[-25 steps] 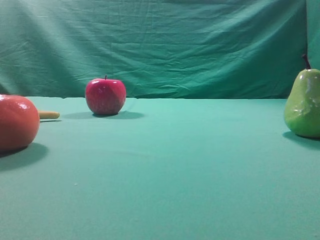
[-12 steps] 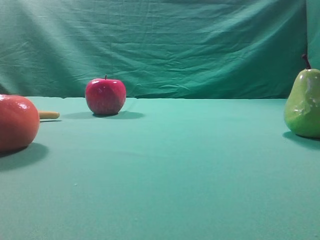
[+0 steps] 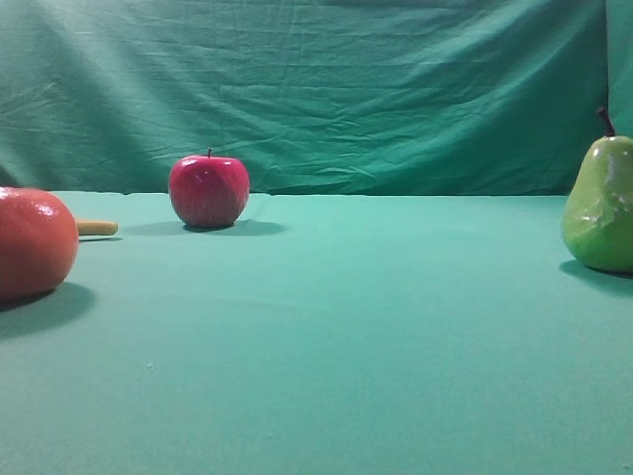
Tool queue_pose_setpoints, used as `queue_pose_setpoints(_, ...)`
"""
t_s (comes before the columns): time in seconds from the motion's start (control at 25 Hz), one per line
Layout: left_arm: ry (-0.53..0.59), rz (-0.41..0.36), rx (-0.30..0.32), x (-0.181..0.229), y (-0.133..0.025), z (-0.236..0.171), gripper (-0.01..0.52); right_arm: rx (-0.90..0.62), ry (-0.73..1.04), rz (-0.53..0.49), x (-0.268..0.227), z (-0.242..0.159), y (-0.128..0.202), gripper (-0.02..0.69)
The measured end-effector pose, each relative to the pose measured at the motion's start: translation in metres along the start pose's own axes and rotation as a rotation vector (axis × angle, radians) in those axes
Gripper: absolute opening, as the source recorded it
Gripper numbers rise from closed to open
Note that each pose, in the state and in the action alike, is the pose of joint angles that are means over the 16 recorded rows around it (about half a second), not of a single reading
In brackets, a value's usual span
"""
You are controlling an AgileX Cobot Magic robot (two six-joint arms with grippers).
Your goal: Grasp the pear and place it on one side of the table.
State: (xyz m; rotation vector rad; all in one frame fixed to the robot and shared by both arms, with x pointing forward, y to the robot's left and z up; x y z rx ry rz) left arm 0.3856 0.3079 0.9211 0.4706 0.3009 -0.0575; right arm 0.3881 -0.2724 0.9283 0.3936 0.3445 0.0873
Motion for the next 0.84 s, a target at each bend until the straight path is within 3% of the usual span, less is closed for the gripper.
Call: queue_pose_setpoints(0.84, 0.000, 0.000, 0.000, 0.000, 0.000, 0.000, 0.000, -0.065, 0.005, -0.041, 0.000, -0.014, -0.013, 0.000)
Point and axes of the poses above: a point on each arm's last joint axis where the gripper is mounted, x pointing out along that axis toward the gripper, y along the wrist's bending axis when the last joint is at zero, z = x × y, the point moved 10 cm from there along x, pointing out along that axis toward the gripper, and after that the axes turned 15 degrees about x, right-handed, at the moved point
